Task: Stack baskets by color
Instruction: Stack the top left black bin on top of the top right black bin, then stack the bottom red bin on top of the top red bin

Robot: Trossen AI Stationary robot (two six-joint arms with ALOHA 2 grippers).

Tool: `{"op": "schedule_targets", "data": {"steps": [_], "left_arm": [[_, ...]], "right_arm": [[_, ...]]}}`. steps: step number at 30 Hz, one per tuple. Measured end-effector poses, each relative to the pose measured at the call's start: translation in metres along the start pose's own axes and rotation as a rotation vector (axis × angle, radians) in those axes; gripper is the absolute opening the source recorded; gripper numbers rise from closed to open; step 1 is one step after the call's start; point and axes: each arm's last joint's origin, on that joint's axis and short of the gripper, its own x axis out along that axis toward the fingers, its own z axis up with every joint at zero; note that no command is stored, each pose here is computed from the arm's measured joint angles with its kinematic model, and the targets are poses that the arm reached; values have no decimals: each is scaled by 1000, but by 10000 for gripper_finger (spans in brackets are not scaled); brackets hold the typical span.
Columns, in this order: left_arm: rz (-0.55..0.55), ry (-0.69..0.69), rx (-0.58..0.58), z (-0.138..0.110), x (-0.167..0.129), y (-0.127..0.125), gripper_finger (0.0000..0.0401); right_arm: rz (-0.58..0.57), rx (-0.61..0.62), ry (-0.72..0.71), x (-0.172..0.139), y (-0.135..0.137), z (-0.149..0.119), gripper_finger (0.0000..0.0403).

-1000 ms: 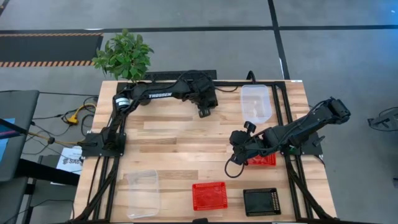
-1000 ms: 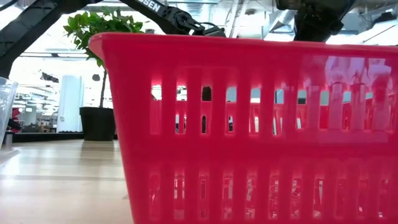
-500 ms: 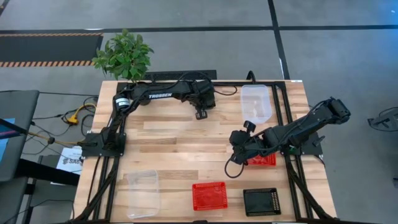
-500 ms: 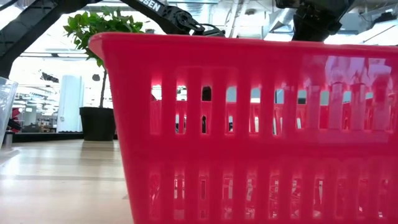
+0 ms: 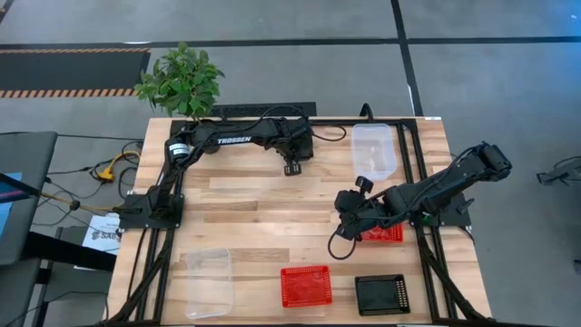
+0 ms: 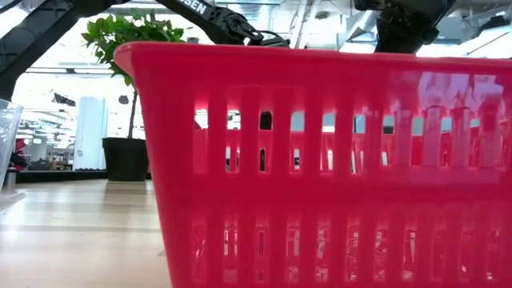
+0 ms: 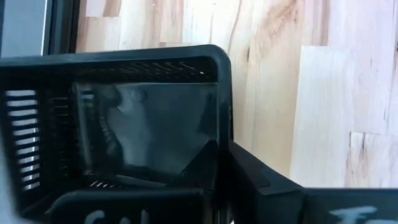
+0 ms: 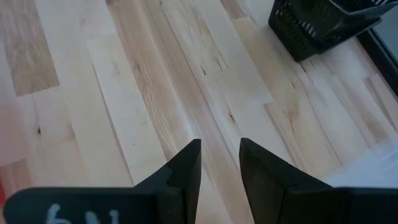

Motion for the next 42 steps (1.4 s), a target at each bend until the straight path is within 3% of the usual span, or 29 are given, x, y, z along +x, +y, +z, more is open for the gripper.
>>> {"op": "schedule_targets", "data": {"steps": [18, 24, 35, 42], "left_arm": [[5, -1, 4, 1, 0, -2, 163], [9, 19, -7, 0, -13, -1, 199], [-69, 45, -54, 9, -84, -11, 209], [-204, 54, 14, 2, -129, -52, 209]], "right_arm": [[1, 1, -1, 0, 0, 0, 130], [1, 0, 0, 0, 0, 0, 130], [24, 17, -16, 0, 2, 2, 130], [155, 1, 2, -1, 8, 5, 130]]}}
